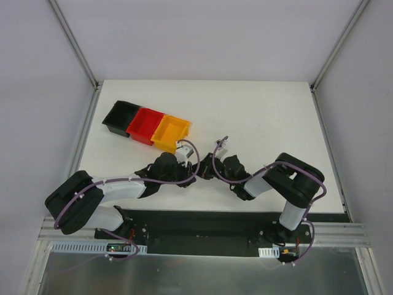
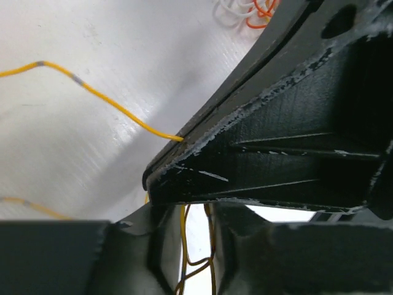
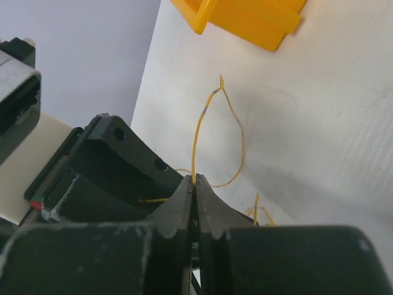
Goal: Untangle the cables
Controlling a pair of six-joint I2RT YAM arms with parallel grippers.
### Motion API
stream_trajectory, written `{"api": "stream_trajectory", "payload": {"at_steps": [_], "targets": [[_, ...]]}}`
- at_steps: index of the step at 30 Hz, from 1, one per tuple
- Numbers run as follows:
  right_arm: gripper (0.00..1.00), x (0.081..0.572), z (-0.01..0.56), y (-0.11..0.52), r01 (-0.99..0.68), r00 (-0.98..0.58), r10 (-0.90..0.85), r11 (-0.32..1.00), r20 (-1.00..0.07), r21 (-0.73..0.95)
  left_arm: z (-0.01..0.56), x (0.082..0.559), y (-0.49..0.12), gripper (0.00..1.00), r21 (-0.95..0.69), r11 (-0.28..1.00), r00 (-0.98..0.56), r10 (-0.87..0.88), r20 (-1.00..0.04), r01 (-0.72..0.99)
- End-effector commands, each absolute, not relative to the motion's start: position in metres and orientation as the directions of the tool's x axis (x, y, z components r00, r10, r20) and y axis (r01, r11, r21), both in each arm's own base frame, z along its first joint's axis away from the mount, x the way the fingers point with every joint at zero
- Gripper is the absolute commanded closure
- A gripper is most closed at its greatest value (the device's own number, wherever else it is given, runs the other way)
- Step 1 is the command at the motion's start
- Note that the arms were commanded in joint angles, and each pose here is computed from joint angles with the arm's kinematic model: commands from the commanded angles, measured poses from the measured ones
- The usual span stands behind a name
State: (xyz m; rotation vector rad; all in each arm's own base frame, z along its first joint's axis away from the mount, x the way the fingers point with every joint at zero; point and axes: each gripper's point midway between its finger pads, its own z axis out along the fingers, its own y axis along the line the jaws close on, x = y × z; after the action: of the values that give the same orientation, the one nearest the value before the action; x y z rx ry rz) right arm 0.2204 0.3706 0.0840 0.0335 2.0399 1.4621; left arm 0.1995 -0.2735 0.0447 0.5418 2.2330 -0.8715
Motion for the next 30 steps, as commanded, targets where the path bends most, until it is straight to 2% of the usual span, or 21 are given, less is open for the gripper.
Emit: {"api": "stream_trajectory", "payload": {"at_steps": [1, 2, 3, 5, 6, 8, 10, 14, 16, 21, 25, 30], "targets": [[0.90, 0.219, 0.110, 0.375, -0.399, -0.766, 0.385, 0.343, -0.515, 0.850, 0.061, 0.209, -0.273, 0.91, -0.405, 0.703, -0.639, 0.092, -0.763, 0.585], [0.86, 0.219, 0.112, 0.373, -0.427, -0.752, 0.375, 0.348, -0.542, 0.835, 0.062, 0.207, -0.270, 0.98, -0.401, 0.707, -0.641, 0.097, -0.761, 0.583], [0.77, 0.219, 0.109, 0.369, -0.438, -0.743, 0.368, 0.364, -0.559, 0.822, 0.065, 0.207, -0.267, 1.00, -0.395, 0.713, -0.637, 0.095, -0.765, 0.579], [0.54, 0.222, 0.105, 0.359, -0.456, -0.724, 0.352, 0.401, -0.593, 0.794, 0.071, 0.203, -0.261, 1.00, -0.390, 0.722, -0.643, 0.100, -0.759, 0.572], [0.45, 0.223, 0.105, 0.353, -0.474, -0.713, 0.337, 0.415, -0.615, 0.777, 0.075, 0.201, -0.258, 1.00, -0.390, 0.725, -0.648, 0.100, -0.755, 0.567], [0.33, 0.225, 0.106, 0.337, -0.505, -0.675, 0.318, 0.459, -0.665, 0.731, 0.080, 0.193, -0.252, 1.00, -0.393, 0.731, -0.665, 0.109, -0.739, 0.557], [0.25, 0.228, 0.108, 0.321, -0.525, -0.633, 0.298, 0.514, -0.715, 0.679, 0.091, 0.188, -0.247, 1.00, -0.390, 0.732, -0.672, 0.125, -0.730, 0.559], [0.23, 0.232, 0.114, 0.293, -0.543, -0.546, 0.237, 0.631, -0.804, 0.555, 0.130, 0.192, -0.239, 1.00, -0.409, 0.715, -0.664, 0.102, -0.741, 0.567], [0.23, 0.238, 0.120, 0.278, -0.519, -0.493, 0.258, 0.679, -0.831, 0.519, 0.160, 0.208, -0.233, 1.00, -0.454, 0.691, -0.662, 0.047, -0.748, 0.562], [0.24, 0.240, 0.122, 0.265, -0.492, -0.456, 0.292, 0.704, -0.841, 0.512, 0.219, 0.266, -0.221, 1.00, -0.549, 0.648, -0.672, -0.078, -0.736, 0.527], [0.24, 0.241, 0.124, 0.261, -0.489, -0.441, 0.306, 0.707, -0.844, 0.511, 0.224, 0.314, -0.227, 1.00, -0.656, 0.590, -0.759, -0.108, -0.642, 0.471], [0.24, 0.240, 0.123, 0.262, -0.495, -0.441, 0.300, 0.705, -0.846, 0.508, 0.195, 0.367, -0.221, 1.00, -0.687, 0.623, -0.811, -0.140, -0.569, 0.374]]}}
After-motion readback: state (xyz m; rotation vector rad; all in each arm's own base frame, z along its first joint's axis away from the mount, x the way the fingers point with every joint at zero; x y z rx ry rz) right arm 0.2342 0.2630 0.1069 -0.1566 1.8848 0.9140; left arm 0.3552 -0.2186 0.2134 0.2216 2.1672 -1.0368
